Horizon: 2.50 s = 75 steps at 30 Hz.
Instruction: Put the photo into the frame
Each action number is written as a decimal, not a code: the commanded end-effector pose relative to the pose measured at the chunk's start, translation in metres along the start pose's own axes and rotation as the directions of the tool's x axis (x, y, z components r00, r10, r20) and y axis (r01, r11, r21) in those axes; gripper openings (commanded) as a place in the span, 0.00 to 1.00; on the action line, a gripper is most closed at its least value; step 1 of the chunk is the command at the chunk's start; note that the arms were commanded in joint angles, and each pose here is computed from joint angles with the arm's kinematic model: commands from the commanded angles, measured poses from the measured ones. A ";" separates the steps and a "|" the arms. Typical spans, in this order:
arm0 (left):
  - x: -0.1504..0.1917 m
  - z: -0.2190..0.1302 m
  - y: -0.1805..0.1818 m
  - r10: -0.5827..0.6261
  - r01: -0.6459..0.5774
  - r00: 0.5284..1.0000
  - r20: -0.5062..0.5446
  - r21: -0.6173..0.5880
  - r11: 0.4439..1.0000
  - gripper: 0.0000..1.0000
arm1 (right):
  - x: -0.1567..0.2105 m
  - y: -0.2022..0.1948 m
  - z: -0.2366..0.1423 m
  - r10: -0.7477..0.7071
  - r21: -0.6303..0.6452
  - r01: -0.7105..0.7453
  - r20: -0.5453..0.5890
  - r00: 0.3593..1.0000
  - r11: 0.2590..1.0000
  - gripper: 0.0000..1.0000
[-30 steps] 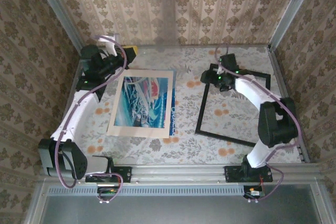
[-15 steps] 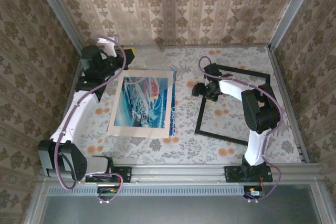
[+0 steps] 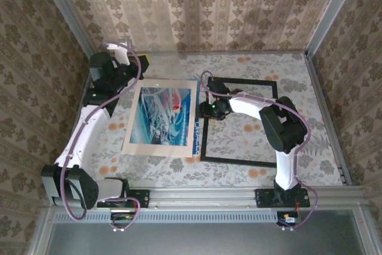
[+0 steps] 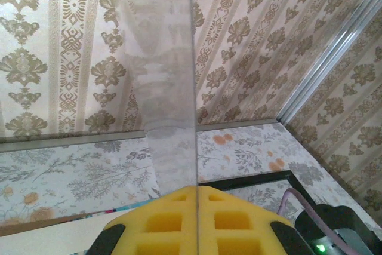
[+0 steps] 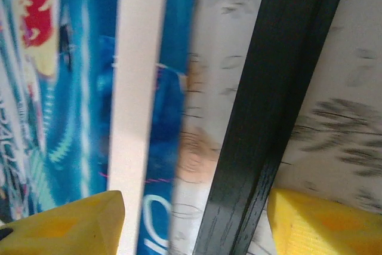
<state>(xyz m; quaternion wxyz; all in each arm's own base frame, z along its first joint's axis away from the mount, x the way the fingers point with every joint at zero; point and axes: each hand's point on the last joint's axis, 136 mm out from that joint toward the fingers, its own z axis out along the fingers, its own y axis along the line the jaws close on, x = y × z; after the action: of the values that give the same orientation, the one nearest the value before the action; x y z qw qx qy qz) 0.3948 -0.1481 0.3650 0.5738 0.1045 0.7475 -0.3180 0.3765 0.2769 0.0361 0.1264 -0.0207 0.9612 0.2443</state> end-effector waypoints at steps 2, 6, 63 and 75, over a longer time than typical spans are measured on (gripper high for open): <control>-0.024 -0.014 0.001 0.060 -0.057 0.997 0.051 -0.062 0.996 0.00 | -0.007 0.040 0.012 -0.014 -0.116 0.014 0.000 1.000 0.993 0.64; -0.025 -0.015 0.005 0.066 -0.061 0.997 0.048 -0.089 0.994 0.00 | -0.014 0.063 0.009 -0.022 -0.185 0.023 0.008 1.000 0.982 0.64; -0.042 -0.061 -0.121 0.013 -0.063 0.992 0.125 0.403 0.913 0.00 | -0.060 0.110 -0.379 -0.231 -0.315 0.795 0.844 0.485 0.519 0.20; -0.002 -0.031 -0.081 -0.077 0.067 0.997 0.023 0.292 0.954 0.30 | -0.069 0.071 -0.329 -0.148 -0.406 0.546 0.688 0.710 0.733 0.00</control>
<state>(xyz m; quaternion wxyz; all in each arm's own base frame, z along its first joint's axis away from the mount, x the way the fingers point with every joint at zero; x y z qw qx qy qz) 0.3125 -0.1991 0.4200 0.5600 0.1949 0.6624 -0.4578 0.3536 0.1871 0.3921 0.5011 -0.2199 0.6690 0.5030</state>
